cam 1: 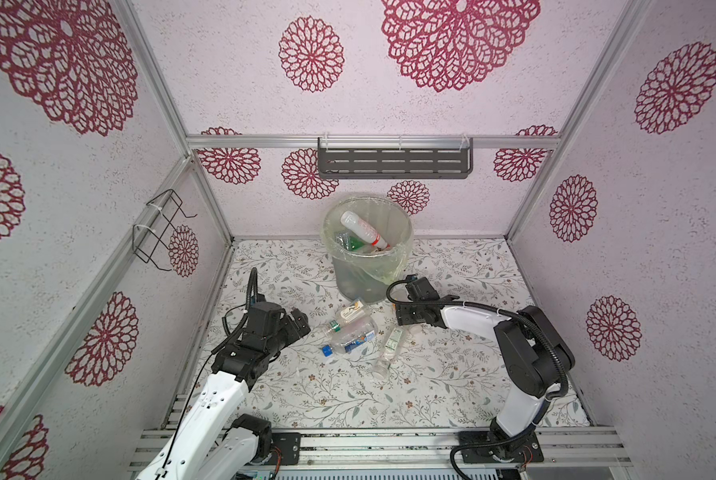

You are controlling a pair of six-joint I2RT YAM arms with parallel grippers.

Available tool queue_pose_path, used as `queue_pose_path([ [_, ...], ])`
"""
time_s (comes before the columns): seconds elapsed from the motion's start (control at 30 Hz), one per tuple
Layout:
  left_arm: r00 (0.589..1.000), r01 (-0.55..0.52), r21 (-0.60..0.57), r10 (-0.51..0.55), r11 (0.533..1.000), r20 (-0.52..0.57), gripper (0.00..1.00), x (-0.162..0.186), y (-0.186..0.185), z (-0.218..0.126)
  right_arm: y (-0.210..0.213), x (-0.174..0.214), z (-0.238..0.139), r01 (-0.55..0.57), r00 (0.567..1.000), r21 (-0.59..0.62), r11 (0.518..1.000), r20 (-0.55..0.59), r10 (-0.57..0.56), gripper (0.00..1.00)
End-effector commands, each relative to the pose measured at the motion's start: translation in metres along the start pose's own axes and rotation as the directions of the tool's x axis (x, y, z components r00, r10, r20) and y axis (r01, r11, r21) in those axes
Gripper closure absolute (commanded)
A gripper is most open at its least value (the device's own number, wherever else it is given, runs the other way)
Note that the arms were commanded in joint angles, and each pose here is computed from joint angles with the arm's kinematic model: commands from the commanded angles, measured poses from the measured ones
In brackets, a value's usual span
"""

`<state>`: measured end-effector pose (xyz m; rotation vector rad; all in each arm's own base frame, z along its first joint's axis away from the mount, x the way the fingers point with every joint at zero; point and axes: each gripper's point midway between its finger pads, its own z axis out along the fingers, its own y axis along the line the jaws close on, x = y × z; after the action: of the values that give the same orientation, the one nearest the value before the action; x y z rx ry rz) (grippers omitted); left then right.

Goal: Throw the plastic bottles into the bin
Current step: 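Close the right gripper around the yellow-labelled clear bottle, then lift the yellow-labelled bottle with the right gripper toward the bin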

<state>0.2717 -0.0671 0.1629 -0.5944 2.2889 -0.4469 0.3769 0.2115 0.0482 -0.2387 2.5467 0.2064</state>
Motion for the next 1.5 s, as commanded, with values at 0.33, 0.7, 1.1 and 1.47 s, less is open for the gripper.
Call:
queue_pose_path([
  [0.33,1.000,0.011,-0.013,-0.011,1.000,0.010,0.03,0.000,0.005,0.002,-0.014,-0.009,-0.011,-0.040,0.998,0.047,0.998,0.059,0.037,0.38],
  [0.7,0.999,0.037,0.007,-0.037,0.999,0.014,0.03,0.000,0.001,0.008,-0.020,-0.008,-0.031,-0.080,0.993,0.036,0.996,0.085,0.077,0.38],
  [1.1,1.000,0.018,0.042,-0.019,0.999,0.021,0.03,-0.011,-0.013,0.006,-0.022,-0.005,-0.060,-0.220,0.963,-0.044,0.975,0.153,0.224,0.38],
  [1.47,0.998,-0.026,0.011,0.025,1.000,0.059,0.03,-0.022,-0.012,-0.003,-0.012,-0.004,-0.095,-0.323,0.909,-0.210,0.923,0.203,0.364,0.39],
])
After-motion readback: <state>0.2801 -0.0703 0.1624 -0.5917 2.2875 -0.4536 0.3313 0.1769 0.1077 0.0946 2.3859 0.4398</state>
